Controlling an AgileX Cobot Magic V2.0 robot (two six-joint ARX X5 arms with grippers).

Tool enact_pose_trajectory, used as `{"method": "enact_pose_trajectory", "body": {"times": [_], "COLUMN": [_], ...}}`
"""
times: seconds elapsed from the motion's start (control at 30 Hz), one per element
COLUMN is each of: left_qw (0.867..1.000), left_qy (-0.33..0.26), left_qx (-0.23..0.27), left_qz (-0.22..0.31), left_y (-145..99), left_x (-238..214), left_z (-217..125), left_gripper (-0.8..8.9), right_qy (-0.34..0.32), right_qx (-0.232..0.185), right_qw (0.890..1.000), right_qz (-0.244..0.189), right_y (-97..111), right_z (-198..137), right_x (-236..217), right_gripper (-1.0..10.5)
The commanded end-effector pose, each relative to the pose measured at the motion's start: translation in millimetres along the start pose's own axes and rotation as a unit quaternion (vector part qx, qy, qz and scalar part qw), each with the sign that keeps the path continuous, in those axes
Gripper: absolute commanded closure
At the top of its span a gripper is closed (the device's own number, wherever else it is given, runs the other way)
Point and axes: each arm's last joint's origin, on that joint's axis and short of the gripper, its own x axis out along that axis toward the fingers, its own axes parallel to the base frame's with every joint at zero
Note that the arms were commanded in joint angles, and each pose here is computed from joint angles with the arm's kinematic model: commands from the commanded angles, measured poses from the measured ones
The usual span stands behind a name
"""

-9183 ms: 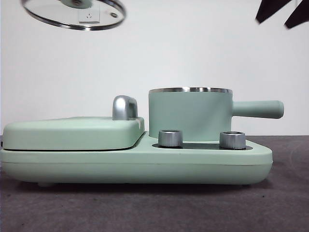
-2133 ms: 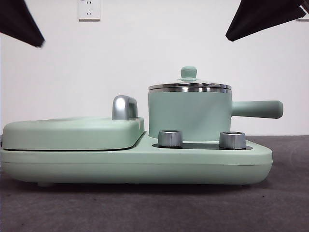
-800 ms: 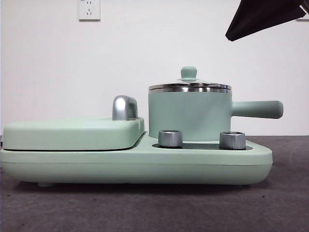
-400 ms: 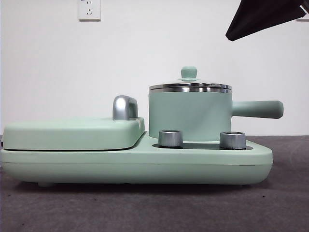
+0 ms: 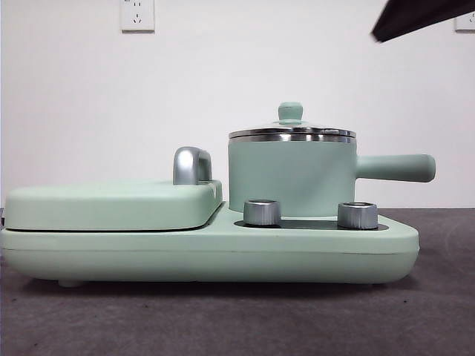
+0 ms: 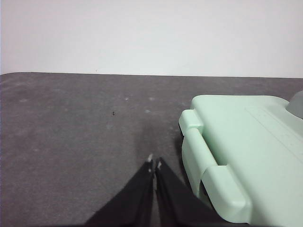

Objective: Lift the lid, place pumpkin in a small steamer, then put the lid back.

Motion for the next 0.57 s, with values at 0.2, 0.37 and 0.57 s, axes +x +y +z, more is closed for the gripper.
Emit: {"method": "enact_pose_trajectory", "body": {"times": [0.2, 0.37, 0.57], "left_qw": [1.000, 1.000, 1.000], "left_qy": [0.003, 0.003, 0.003], "left_qx": [0.000, 0.000, 0.000], "left_qz": [0.000, 0.000, 0.000], "left_y": [0.3, 0.3, 0.3], "left_x": [1.4, 1.4, 1.4], "left_z": [-5.4, -5.4, -5.4], "left_gripper": [8.07, 8.07, 8.07], "right_qy": [-0.067, -0.087, -0.094], "right_qx": [0.002, 0.011, 0.023], "right_qw": [0.995, 0.990, 0.982], "right_qz": [-0.071, -0.114, -0.159], "right_y": [-13.3, -17.5, -21.1], "right_z": [-48.4, -80.8, -118.5], "right_x": [-16.5, -23.5, -25.4], "right_gripper": [9.3, 9.3, 9.3]}}
